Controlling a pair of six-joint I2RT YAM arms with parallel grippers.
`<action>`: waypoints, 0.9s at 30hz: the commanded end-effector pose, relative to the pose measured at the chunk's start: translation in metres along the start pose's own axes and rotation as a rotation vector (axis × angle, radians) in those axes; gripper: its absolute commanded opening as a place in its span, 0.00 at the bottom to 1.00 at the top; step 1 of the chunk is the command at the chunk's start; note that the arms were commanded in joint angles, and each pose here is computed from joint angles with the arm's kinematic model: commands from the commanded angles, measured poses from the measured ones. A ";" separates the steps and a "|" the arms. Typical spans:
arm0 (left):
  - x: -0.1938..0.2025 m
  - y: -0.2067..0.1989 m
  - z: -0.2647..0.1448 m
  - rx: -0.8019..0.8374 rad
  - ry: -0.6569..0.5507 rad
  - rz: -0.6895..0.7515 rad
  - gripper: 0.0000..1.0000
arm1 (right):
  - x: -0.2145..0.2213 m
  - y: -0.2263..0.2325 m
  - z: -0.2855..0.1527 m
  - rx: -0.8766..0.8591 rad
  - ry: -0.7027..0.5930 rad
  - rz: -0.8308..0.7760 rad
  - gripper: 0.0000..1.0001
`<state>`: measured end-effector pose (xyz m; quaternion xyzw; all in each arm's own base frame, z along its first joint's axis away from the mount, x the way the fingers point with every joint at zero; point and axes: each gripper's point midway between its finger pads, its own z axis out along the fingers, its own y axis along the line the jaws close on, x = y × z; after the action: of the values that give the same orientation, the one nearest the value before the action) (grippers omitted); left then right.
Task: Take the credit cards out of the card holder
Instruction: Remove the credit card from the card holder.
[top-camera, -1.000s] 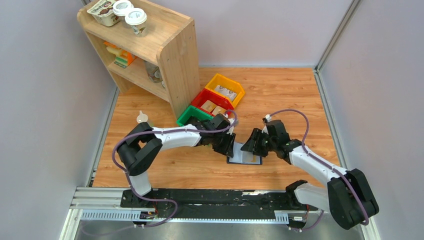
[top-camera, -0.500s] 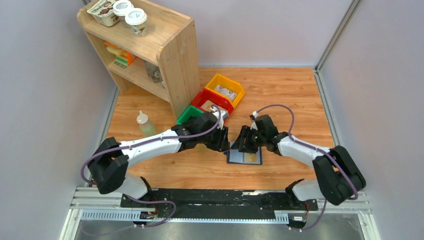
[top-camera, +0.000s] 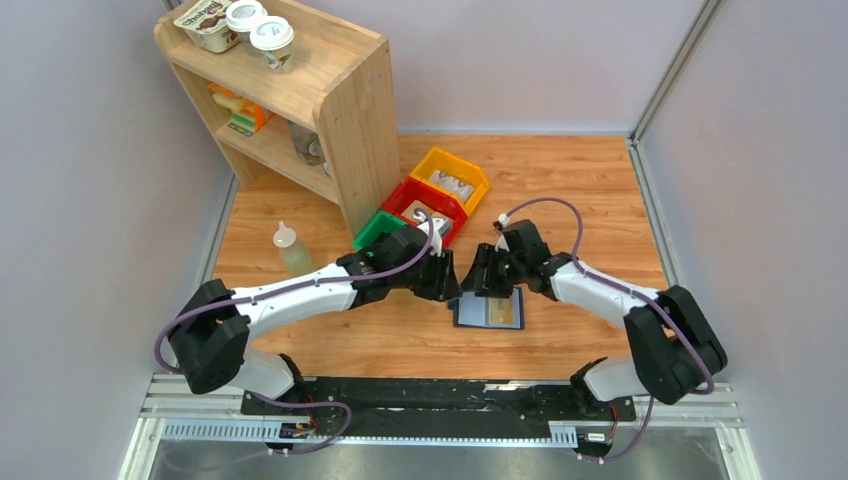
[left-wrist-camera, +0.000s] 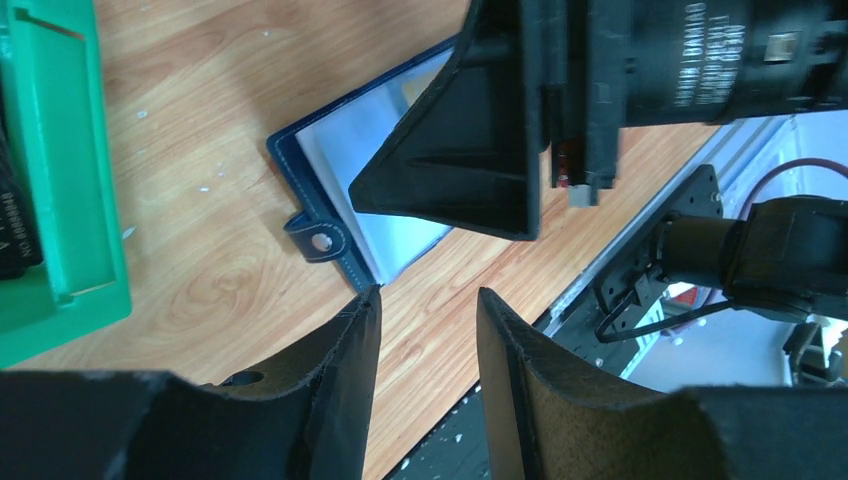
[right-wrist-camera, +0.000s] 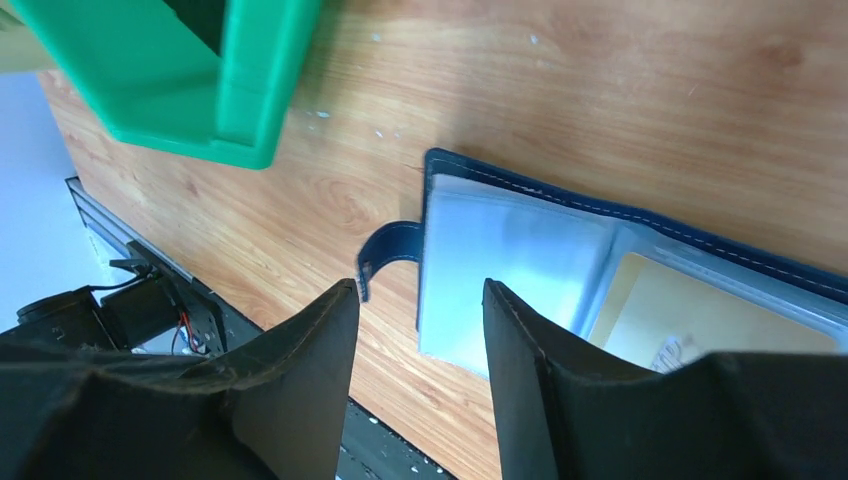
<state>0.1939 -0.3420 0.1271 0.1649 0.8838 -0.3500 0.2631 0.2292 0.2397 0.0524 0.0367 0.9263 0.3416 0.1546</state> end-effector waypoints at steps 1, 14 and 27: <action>-0.022 -0.030 0.008 0.108 -0.046 -0.049 0.48 | -0.033 0.015 -0.034 0.056 -0.129 -0.118 0.52; -0.010 -0.039 0.073 0.176 0.073 -0.187 0.48 | -0.018 -0.059 -0.070 0.215 -0.200 -0.007 0.43; 0.015 -0.015 0.108 0.118 0.143 -0.228 0.47 | 0.001 -0.077 -0.058 0.219 -0.176 0.025 0.38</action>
<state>0.2009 -0.4087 0.0424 0.1053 0.9078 -0.3844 0.1302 0.2042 0.1425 0.0420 0.0971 0.9471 0.2261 0.2060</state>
